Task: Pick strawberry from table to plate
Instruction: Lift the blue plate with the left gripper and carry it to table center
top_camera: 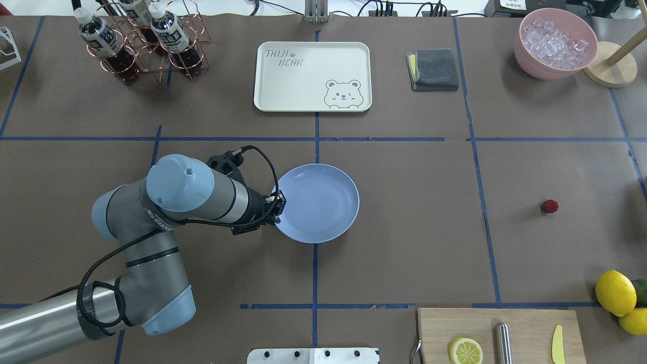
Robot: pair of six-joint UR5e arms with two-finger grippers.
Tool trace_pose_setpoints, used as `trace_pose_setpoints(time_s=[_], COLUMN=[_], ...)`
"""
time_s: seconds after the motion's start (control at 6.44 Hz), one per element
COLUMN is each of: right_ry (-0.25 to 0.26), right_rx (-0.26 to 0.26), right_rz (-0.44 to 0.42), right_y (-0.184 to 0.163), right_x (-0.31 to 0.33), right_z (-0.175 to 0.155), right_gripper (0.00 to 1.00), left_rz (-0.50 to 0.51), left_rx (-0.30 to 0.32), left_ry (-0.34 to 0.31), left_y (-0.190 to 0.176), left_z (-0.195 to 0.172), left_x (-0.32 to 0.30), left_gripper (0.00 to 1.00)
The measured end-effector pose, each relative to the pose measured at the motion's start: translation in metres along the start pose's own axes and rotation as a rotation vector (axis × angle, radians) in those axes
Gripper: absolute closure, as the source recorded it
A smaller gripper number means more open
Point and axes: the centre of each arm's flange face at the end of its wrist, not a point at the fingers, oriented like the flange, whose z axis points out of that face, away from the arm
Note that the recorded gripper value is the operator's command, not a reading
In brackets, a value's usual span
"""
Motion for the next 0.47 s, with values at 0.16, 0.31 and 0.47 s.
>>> trace_pose_setpoints(time_s=[0.16,0.31,0.47], right_ry=[-0.016,-0.040,-0.054], right_rx=[-0.003,-0.006,-0.009], right_rz=[0.004,0.008,0.011], right_y=[0.0006,0.0010,0.0009], right_x=[0.0006,0.0004,-0.0013], right_z=[0.0019,0.0037,0.0056], right_gripper=[0.00,0.00,0.00], left_rz=[0.008,0.017,0.040], left_rx=[0.008,0.016,0.022], left_ry=[-0.001,0.000,0.004], left_y=[0.0050,0.0054,0.0024], left_z=[0.0042,0.0044,0.0008], left_x=[-0.0010,-0.0020,-0.0023], left_gripper=[0.01,0.00,0.00])
